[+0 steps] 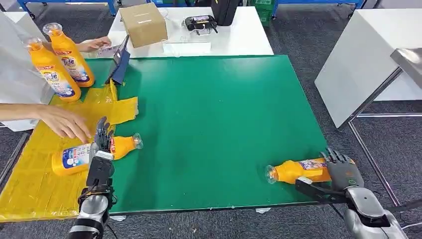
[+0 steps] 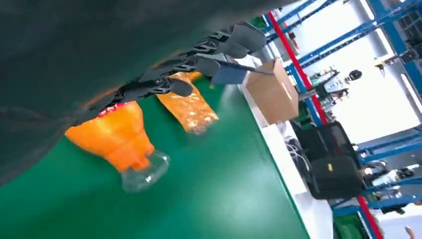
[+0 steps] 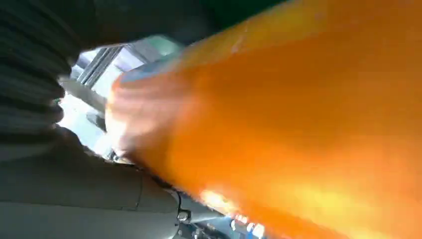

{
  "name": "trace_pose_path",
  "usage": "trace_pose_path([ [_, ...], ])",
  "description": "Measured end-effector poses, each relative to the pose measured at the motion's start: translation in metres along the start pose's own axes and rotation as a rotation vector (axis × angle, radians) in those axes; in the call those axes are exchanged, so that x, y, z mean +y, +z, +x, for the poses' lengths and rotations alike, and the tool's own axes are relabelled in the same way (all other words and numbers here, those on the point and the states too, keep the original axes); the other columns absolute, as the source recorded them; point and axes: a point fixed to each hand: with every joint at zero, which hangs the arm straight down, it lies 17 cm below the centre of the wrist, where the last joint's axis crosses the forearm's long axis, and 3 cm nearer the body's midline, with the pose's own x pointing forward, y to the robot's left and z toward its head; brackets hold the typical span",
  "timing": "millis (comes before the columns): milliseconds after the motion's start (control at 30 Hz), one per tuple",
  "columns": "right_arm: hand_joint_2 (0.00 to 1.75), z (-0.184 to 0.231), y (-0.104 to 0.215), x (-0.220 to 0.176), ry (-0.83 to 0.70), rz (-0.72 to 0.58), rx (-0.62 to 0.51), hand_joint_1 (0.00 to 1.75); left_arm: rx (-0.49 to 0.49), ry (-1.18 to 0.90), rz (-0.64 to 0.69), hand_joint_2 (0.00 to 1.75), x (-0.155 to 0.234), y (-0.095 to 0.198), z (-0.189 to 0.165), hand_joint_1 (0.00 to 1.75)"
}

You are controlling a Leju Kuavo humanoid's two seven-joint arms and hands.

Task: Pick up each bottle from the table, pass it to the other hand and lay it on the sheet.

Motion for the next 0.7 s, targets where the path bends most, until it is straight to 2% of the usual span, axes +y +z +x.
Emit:
trace_pose_path([
  [33, 1.75, 0.001, -0.002, 0.000, -0.002, 0.002, 0.001, 1.75, 0.000, 0.003, -0.001, 0.00, -0.001, 0.000, 0.001, 0.00],
  [200, 1.75, 0.023, -0.007, -0.010, -0.022, -0.049, -0.038, 1.75, 0.012, 0.018, -0.030, 0.00, -0.010, 0.006, 0.000, 0.00],
  [333, 1.75, 0.097, -0.001, -0.048, -0.138, -0.185, -0.175, 1.75, 0.010, 0.009, -0.094, 0.00, -0.026, 0.022, 0.008, 0.00],
  [467, 1.75, 0.189, 0.027, -0.131, -0.438, -0.423, -0.357, 1.75, -0.034, 0.016, -0.173, 0.00, -0.053, 0.037, 0.032, 0.00],
  [533, 1.75, 0.214, 0.040, -0.173, -0.617, -0.511, -0.419, 1.75, -0.060, 0.030, -0.209, 0.00, -0.066, 0.042, 0.045, 0.00],
  [600, 1.75, 0.238, 0.052, -0.209, -0.787, -0.558, -0.490, 1.75, -0.085, 0.052, -0.245, 0.00, -0.081, 0.045, 0.058, 0.00],
  [700, 1.75, 0.259, 0.063, -0.236, -0.921, -0.579, -0.559, 1.75, -0.104, 0.078, -0.278, 0.00, -0.094, 0.050, 0.070, 0.00],
])
